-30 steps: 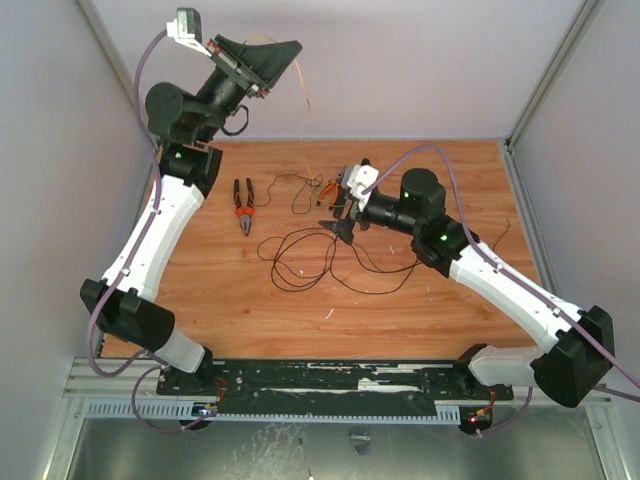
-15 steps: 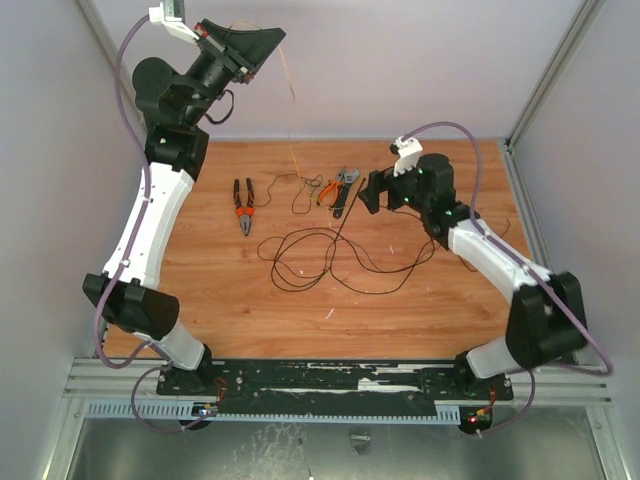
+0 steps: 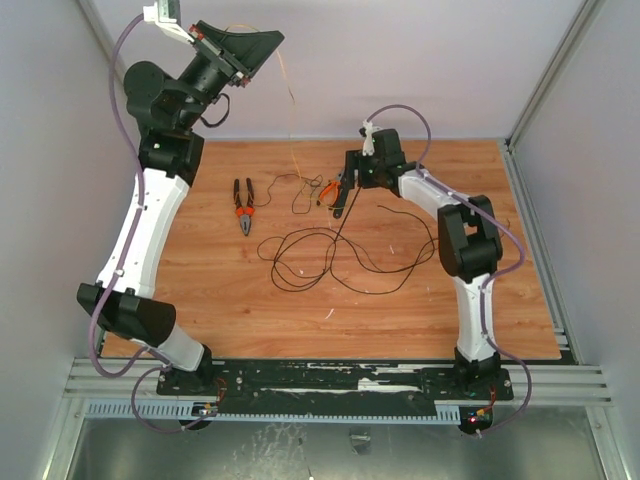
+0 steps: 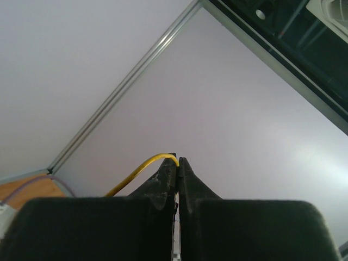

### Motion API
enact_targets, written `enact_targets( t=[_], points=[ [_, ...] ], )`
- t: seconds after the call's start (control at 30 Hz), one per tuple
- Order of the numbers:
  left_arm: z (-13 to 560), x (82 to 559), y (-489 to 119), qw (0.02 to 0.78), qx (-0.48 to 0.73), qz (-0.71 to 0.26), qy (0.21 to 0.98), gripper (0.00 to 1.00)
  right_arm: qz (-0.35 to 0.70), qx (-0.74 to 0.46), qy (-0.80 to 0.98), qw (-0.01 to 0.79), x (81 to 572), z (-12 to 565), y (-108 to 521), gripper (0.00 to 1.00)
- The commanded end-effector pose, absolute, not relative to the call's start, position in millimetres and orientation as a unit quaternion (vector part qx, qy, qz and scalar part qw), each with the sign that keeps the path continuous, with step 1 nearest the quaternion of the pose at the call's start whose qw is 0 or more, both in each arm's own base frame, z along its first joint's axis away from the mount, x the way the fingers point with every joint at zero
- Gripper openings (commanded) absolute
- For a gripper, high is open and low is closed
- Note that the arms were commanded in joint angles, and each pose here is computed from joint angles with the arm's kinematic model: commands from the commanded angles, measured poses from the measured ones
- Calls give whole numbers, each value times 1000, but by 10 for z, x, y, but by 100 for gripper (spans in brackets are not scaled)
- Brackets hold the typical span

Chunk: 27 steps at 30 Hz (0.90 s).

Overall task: Zip-tie the wires
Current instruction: Straighten the cable at the center of the board.

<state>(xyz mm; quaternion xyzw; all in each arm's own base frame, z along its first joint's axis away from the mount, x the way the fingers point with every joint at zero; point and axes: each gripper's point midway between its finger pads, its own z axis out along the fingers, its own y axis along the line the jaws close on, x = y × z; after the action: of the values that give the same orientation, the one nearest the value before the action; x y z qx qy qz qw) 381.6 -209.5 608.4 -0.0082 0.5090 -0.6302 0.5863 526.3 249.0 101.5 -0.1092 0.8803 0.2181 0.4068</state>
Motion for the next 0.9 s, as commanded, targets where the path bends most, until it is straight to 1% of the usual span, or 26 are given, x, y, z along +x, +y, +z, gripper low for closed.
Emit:
enact_targets(
  t=[0.0, 0.2, 0.33, 0.87],
  points=[
    [6214, 3583, -2059, 593, 17, -634, 495, 0, 207, -90, 894, 386, 5416, 889, 2546, 69],
    [6215, 3528, -2065, 590, 23, -642, 489, 0, 204, -93, 901, 372, 5486, 701, 2579, 53],
    [6207, 3528, -2065, 590, 23, -642, 489, 0, 203, -96, 904, 365, 5465, 607, 2594, 47],
    [6161, 3562, -2072, 587, 19, -644, 490, 0, 233, -108, 905, 340, 5386, 380, 2743, 36]
  ],
)
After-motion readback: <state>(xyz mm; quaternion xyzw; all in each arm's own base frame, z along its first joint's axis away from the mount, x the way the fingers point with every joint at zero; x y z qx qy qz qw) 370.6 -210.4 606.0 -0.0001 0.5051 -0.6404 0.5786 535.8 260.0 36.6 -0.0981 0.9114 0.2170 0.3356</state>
